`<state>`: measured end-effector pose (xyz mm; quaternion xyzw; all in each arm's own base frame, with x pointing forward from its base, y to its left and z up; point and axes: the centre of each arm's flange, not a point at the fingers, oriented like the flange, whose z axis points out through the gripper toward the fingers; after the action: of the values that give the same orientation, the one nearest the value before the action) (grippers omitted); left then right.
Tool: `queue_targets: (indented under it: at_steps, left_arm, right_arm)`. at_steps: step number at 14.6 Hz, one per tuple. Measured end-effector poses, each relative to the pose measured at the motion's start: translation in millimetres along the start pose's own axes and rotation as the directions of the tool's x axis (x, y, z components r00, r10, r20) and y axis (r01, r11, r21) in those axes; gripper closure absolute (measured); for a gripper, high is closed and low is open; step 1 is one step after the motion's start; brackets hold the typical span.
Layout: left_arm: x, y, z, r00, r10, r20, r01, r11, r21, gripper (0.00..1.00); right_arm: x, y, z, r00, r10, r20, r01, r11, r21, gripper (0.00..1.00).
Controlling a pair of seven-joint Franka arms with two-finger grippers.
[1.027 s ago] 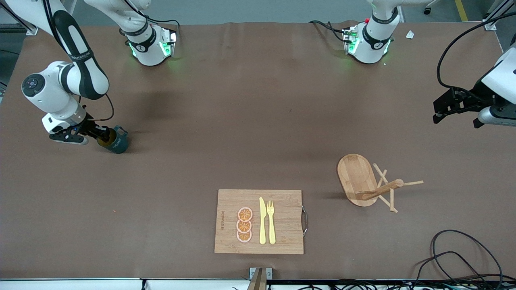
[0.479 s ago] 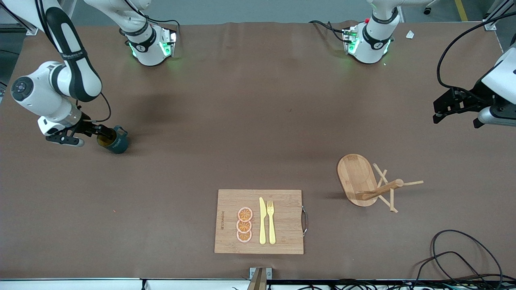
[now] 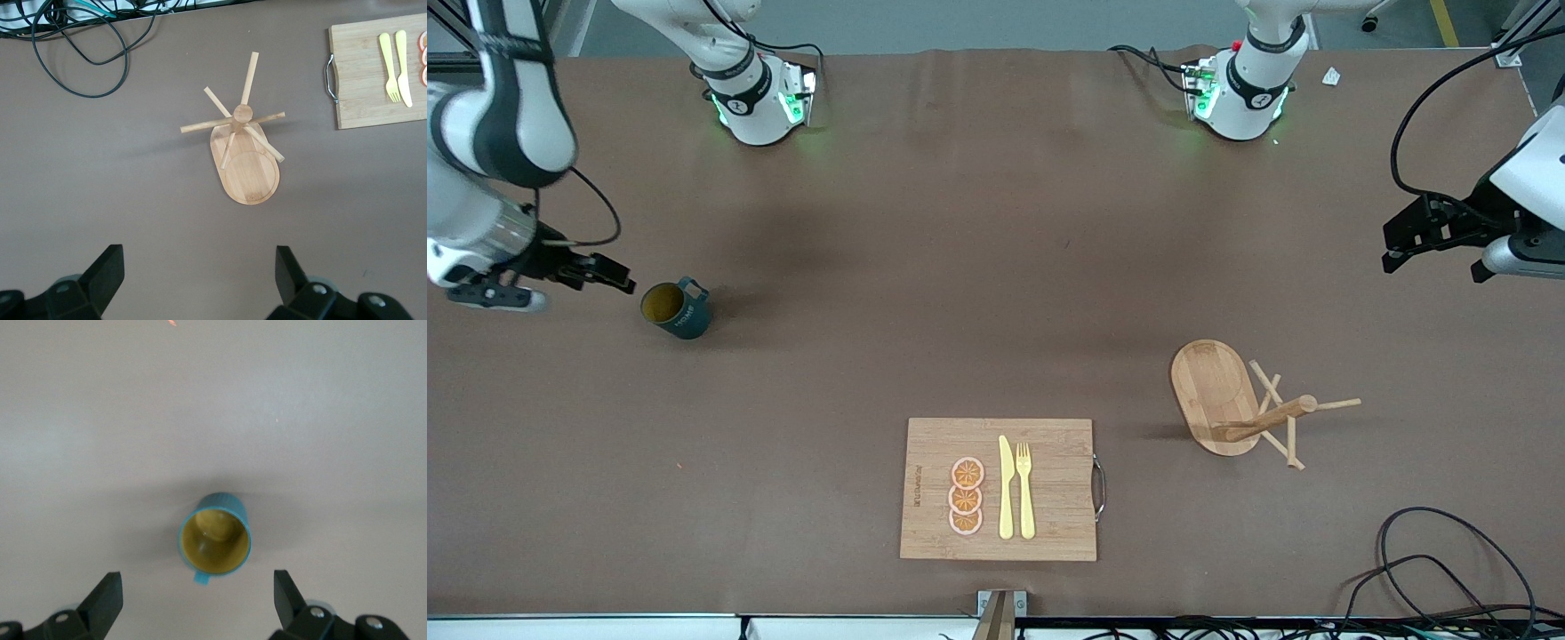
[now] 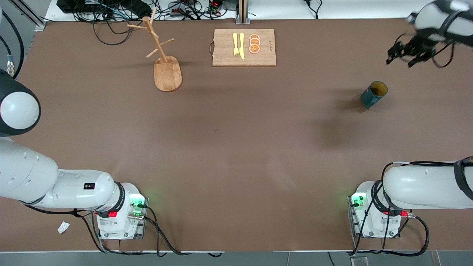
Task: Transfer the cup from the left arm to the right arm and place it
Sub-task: 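Open the right gripper and raise it away from the mug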
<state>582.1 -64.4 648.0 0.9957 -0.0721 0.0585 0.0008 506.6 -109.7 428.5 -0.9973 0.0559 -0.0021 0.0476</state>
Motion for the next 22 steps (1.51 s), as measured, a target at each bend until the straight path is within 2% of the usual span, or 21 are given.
queue_targets:
  at_steps: [4, 9, 13, 18, 22]
  left_arm:
    - [0, -3, 0, 1.000, -0.008, 0.000, 0.008, 1.000, 0.001, 0.00]
    - [-3, -15, 3, 0.999, -0.028, 0.026, 0.028, 1.000, 0.003, 0.00]
    - [-4, -15, 3, 0.999, -0.029, 0.030, 0.029, 1.000, 0.003, 0.00]
    - [-3, -15, 4, 0.999, -0.029, 0.032, 0.029, 1.000, 0.002, 0.00]
    - [-3, -15, 4, 0.999, -0.029, 0.032, 0.029, 1.000, 0.002, 0.00]
  right_arm:
    - [1, -32, -77, 0.996, -0.064, -0.057, 0.064, 0.998, -0.001, 0.00]
    - [-13, -44, -121, 0.994, -0.086, -0.062, 0.086, 0.996, 0.002, 0.00]
    - [-18, -54, -191, 0.991, -0.105, -0.088, 0.105, 0.994, -0.001, 0.00]
    - [-23, -88, -215, 0.989, -0.123, -0.081, 0.120, 0.992, -0.048, 0.00]
    - [-21, -107, -214, 0.989, -0.129, -0.077, 0.125, 0.991, -0.054, 0.00]
